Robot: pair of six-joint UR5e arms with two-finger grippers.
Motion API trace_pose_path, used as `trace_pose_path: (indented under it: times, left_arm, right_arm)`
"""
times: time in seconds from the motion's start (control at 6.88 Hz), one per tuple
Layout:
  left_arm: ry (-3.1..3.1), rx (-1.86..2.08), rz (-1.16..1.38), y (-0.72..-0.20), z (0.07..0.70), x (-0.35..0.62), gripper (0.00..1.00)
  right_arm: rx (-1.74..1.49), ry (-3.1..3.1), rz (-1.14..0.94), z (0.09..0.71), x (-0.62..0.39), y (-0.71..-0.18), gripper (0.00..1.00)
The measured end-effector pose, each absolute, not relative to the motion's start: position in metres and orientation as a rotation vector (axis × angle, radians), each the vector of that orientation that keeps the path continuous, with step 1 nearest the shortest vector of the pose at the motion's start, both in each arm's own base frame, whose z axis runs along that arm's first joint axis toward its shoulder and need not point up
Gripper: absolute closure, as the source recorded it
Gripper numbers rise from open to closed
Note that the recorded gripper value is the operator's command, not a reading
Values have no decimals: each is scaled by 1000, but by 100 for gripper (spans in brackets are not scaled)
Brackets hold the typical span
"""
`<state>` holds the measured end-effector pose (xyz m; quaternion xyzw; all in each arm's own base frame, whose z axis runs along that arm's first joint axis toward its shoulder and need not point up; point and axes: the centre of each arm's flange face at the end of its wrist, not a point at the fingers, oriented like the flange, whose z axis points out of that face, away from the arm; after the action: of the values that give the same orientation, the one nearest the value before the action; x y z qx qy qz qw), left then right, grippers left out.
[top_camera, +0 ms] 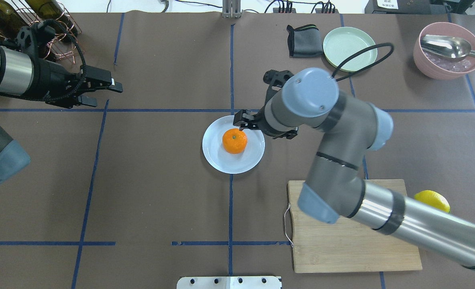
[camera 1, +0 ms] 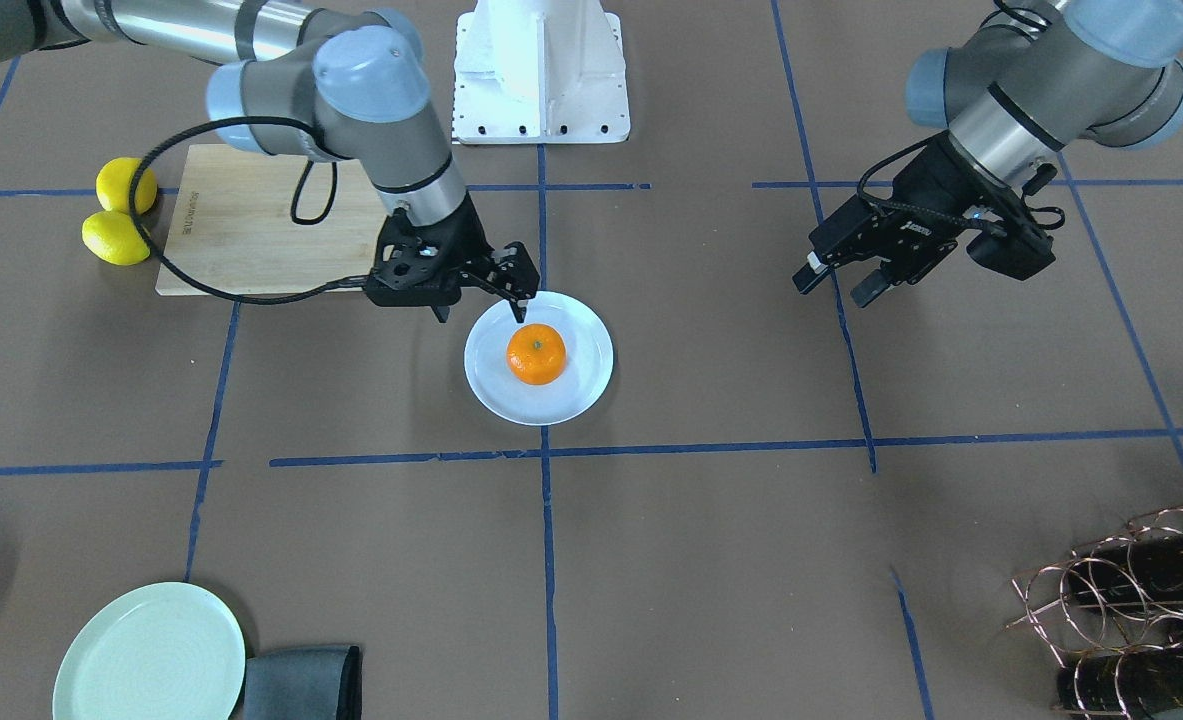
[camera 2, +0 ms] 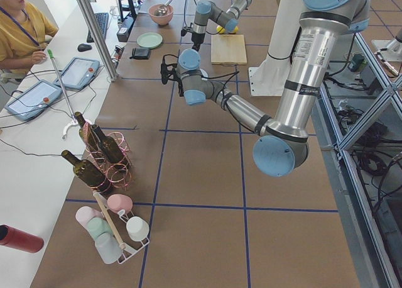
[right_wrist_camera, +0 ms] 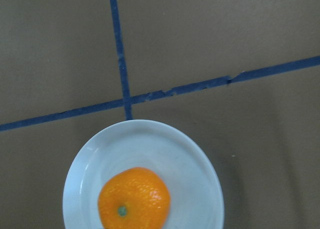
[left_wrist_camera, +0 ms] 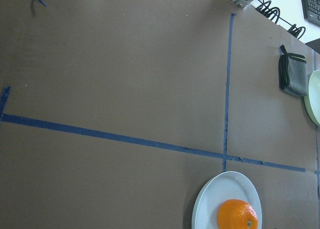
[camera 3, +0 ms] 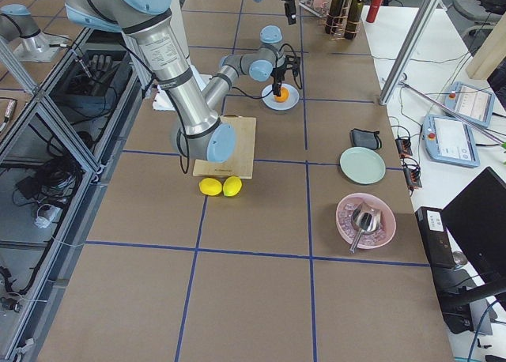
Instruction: Pick orange to plate
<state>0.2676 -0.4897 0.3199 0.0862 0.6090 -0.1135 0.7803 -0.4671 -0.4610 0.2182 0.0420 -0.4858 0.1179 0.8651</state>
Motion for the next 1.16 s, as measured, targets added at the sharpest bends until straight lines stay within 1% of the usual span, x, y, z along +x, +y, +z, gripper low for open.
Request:
trace_pose_path:
  times: [0.15, 0.29, 0.58, 0.87, 1.02, 1.16]
  left_arm:
    - [1261, 239, -204, -492, 339, 248, 1]
    - [1180, 301, -132, -489, 375, 222, 1]
    - [976, 421, 77, -472, 471, 153, 1]
    - [804, 453, 231, -478, 555, 34, 0]
    - [765, 420, 263, -479, 584, -29, 0]
    - [754, 365, 262, -479, 598, -73, 0]
  right_arm:
    - [64, -1041, 225, 237, -402, -479, 0]
    - [50, -1046, 197, 269, -331, -501, 0]
    - [98, -972, 81, 367, -214, -524, 0]
    - [132, -819, -85, 448, -111, -540, 0]
    - [126, -764, -153, 477, -59, -545, 0]
    - [114, -739, -191, 499, -14, -543, 0]
